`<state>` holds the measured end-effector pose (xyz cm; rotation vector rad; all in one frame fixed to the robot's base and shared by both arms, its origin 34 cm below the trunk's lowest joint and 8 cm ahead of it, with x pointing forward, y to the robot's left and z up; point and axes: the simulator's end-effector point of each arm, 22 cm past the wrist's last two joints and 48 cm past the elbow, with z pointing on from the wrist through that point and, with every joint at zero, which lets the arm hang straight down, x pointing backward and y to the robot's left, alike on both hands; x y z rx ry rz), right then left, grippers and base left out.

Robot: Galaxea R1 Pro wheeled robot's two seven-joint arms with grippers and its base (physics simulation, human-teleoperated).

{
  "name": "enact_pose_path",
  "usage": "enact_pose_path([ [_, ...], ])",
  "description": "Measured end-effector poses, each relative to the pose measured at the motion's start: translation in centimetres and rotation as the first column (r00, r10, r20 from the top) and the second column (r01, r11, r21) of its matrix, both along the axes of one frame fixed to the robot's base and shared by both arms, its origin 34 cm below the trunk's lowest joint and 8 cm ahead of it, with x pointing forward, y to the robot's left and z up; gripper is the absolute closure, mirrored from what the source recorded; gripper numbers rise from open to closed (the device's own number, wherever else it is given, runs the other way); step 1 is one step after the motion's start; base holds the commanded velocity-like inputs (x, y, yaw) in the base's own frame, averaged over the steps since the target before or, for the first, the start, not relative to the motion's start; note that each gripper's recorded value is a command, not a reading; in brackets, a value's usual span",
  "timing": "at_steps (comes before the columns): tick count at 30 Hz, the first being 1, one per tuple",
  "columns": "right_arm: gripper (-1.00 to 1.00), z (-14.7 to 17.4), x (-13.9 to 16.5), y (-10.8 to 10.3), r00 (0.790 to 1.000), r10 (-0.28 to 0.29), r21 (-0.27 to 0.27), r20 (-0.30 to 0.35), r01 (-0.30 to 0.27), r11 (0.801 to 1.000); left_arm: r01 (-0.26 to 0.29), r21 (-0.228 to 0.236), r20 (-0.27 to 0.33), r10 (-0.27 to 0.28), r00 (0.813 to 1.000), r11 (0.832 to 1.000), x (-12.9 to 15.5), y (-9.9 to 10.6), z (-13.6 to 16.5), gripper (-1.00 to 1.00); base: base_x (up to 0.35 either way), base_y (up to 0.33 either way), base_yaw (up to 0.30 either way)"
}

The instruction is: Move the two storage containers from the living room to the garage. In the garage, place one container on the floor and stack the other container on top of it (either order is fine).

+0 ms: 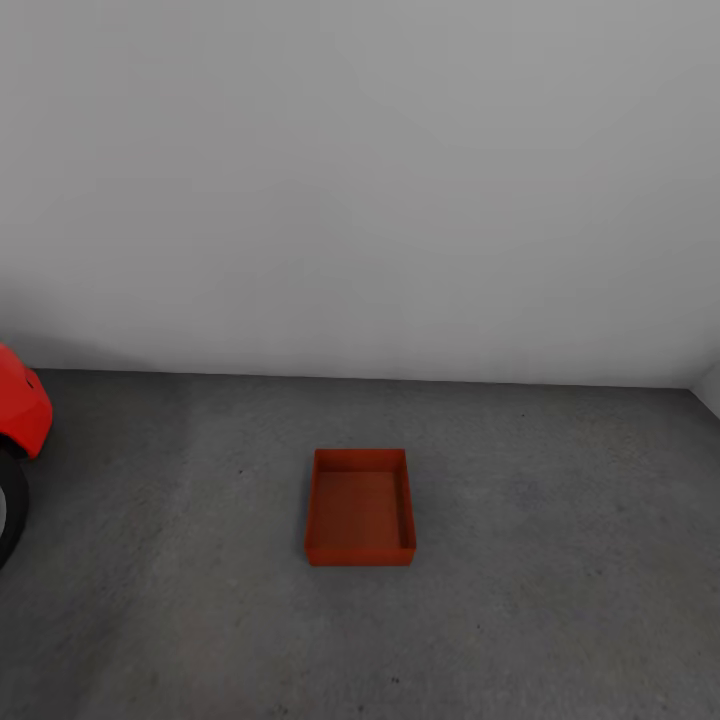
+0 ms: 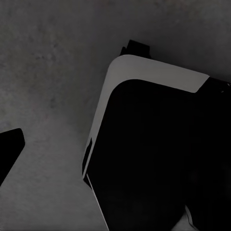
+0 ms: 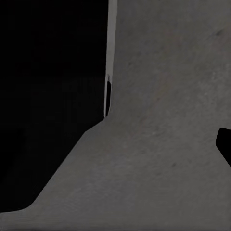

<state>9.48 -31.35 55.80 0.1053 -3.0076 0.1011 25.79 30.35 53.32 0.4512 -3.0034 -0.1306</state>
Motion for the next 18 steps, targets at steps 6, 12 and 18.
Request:
enact_pose_path([
  [6, -1.0, -0.2, 0.3, 3.5, 1.0, -0.007, 0.038, 0.015, 0.006, 0.999, 0.005, -0.001, 0.005, -0.005, 1.0, 1.0, 0.2, -0.1, 0.1, -1.0, 0.0, 0.0, 0.0],
  [12, -1.0, -0.2, 0.5, 3.8, 1.0, -0.007, 0.046, 0.02, 0.006, 0.999, 0.006, -0.001, 0.014, -0.006, 1.0, 1.0, 0.6, -0.1, 0.2, -1.0, 0.0, 0.0, 0.0],
  [18, -1.0, -0.3, 1.0, 3.8, 1.0, -0.007, 0.051, 0.03, 0.006, 0.999, 0.007, -0.001, 0.024, -0.007, 1.0, 1.0, 1.0, 0.0, 0.3, -1.0, 0.0, 0.0, 0.0],
])
